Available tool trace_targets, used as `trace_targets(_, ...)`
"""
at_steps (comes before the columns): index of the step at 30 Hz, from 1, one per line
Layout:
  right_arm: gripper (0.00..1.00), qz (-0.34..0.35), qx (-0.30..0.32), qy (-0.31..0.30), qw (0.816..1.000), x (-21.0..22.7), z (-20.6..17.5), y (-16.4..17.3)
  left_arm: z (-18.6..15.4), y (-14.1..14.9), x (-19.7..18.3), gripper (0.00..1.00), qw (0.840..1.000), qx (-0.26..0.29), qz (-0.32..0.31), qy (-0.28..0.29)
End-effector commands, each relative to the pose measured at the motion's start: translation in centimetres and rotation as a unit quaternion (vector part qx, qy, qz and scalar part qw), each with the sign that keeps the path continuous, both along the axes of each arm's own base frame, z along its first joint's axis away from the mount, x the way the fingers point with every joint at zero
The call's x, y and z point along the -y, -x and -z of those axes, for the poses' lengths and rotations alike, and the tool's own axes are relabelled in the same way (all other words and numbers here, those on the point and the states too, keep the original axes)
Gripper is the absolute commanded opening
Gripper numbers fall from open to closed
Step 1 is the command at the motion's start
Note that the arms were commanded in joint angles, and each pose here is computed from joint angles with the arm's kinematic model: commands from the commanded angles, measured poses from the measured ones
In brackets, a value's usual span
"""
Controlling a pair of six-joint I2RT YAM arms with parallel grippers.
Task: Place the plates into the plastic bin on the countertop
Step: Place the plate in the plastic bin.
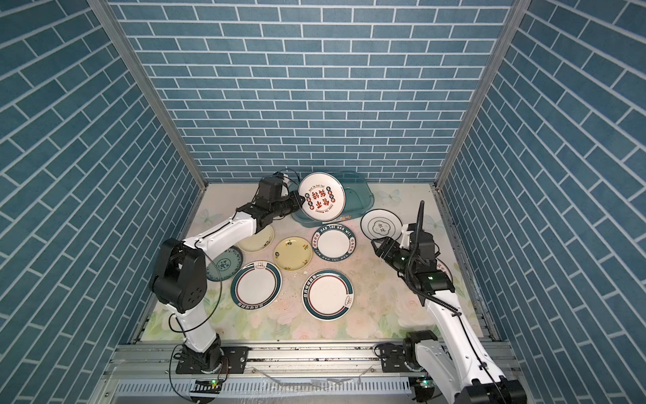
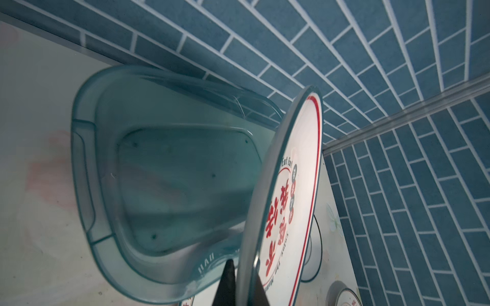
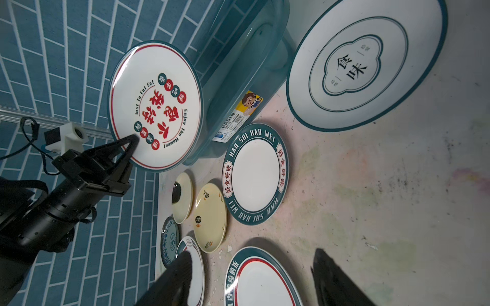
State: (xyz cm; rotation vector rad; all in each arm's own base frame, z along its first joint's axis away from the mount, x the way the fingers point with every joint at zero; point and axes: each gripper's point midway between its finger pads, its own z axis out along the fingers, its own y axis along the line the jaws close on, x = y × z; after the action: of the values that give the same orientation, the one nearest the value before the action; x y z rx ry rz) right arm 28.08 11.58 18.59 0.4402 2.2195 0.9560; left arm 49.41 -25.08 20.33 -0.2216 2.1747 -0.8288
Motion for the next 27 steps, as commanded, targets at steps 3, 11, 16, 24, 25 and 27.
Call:
trace_targets(3,0.75,-0.002,0.002,0.036,0.999,0.7,0.6,0.9,3.0,-4.1,-3.3,0.0,0.998,-0.014,-0.06,-0.027)
trace_targets(11,0.76,0.001,-0.004,0.062,0.998,1.4,1.1,1.8,6.6,-6.6,-4.0,0.0,0.994,-0.042,-0.063,-0.073)
trace_targets(16,0.76,0.004,-0.011,0.068,0.998,1.7,1.6,2.0,8.2,-7.2,-4.1,0.09,0.992,-0.061,-0.059,-0.097)
trace_targets(24,0.81,0.006,-0.021,0.077,0.997,1.9,1.8,2.1,6.5,-7.6,-4.2,0.53,0.991,-0.037,-0.051,-0.119)
trace_targets(25,0.82,0.006,-0.024,0.078,0.997,1.9,1.8,2.2,6.2,-7.7,-4.1,0.57,0.991,-0.033,-0.046,-0.121)
trace_targets(27,0.82,0.008,-0.034,0.083,0.996,2.1,2.0,2.3,5.2,-7.8,-3.7,0.81,0.992,-0.023,-0.034,-0.12)
